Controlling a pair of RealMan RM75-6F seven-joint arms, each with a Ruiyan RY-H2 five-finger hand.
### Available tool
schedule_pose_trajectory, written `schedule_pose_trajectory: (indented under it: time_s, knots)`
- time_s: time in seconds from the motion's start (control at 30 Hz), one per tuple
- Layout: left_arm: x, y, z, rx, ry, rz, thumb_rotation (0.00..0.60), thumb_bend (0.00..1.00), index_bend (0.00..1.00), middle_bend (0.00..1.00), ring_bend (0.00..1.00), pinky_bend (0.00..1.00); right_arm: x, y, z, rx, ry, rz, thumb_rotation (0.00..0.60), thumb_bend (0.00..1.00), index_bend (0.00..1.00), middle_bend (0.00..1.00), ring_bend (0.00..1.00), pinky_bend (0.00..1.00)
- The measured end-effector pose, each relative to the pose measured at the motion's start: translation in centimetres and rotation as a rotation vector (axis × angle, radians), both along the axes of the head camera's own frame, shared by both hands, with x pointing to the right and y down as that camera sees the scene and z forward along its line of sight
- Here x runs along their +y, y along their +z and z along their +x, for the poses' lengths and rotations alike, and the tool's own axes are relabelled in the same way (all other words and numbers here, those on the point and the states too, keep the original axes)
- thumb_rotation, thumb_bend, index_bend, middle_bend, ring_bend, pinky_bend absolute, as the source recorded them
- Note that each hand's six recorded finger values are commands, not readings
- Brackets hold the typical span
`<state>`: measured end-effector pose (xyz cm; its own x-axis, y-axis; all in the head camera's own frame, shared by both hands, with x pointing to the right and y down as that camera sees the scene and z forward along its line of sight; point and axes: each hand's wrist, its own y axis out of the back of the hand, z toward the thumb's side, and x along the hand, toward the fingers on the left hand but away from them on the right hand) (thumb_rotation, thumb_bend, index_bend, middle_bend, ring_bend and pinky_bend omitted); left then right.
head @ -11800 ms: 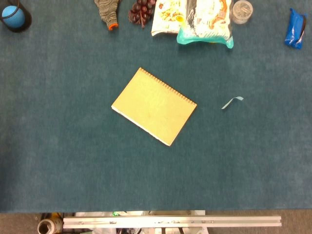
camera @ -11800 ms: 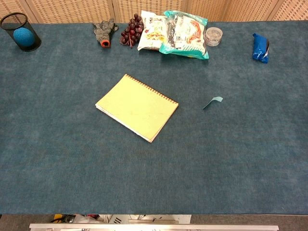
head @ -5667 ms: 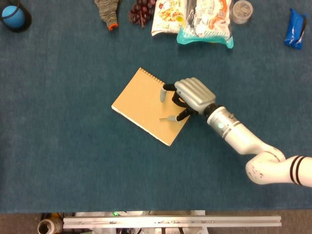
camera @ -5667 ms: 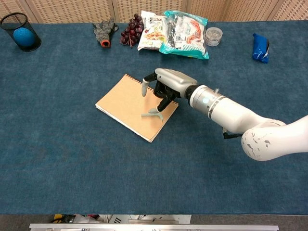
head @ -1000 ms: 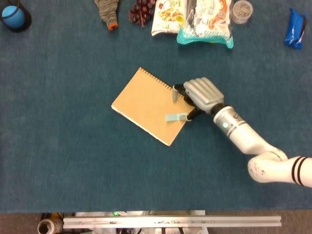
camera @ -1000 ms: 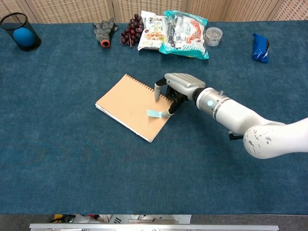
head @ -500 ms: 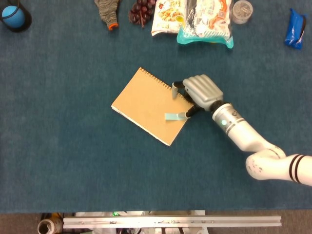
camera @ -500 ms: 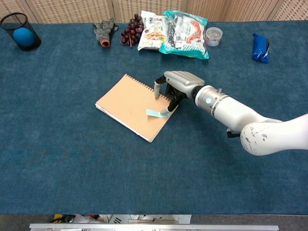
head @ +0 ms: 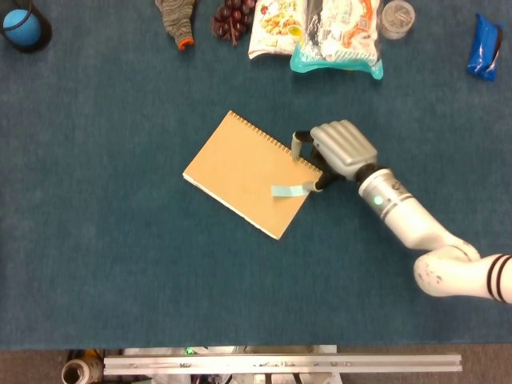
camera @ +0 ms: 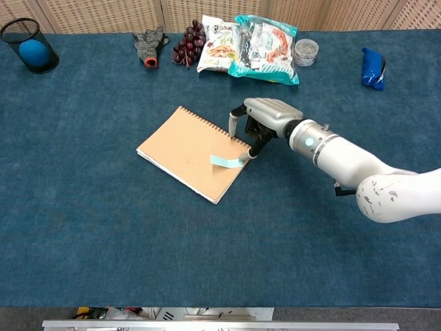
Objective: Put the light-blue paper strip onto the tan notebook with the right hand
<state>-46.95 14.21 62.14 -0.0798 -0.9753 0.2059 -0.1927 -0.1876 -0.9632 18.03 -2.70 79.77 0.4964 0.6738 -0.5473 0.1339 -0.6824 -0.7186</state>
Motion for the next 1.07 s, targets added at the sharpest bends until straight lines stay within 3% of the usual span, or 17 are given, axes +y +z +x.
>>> schedule_pose_trajectory:
  time_s: [0.13,0.3,0.5,0.57,0.83,1.07]
  knots:
    - [-0.1,0.0,-0.2,-0.002,-0.006,0.001,0.6,0.26,0.18,0.28,0.27,0.23,-1.3,-2.0,2.3,-0.009,0.047,0.05,0.6,0.08,0.48,0.97,0.99,1.0]
    - [-0.6,0.3,0.0,0.002,0.004,0.001,0.6,0.26,0.18,0.28,0.27,0.23,-3.0,-5.4,7.2,0.023,0.124,0.154,0.6,0.08,0.48,0.81,0.82,0.99]
    - [-1.4,0.9,1.0,0.003,0.035,0.005,0.6,0.26,0.18,0.28,0.27,0.23,-3.1,-10.1,15.2,0.155,0.209,0.31,0.6,0.14,0.48,0.63,0.61,0.76]
    - [-1.7,1.1,1.5,0.002,0.052,0.007,0.6,0.26,0.18,0.28,0.27,0.23,-2.6,-11.8,17.9,0.21,0.229,0.366,0.6,0.18,0.48,0.6,0.56,0.71]
    - [-2.7,1.5,3.1,-0.005,0.102,0.009,0.6,0.26,0.18,0.28,0.27,0.23,1.5,-16.7,25.5,0.363,0.324,0.538,0.6,0.19,0.48,0.58,0.54,0.71]
    - [-2.9,1.4,3.9,-0.007,0.12,0.019,0.6,0.26,0.18,0.28,0.27,0.23,5.5,-19.0,29.5,0.439,0.398,0.576,0.6,0.18,0.48,0.58,0.54,0.71]
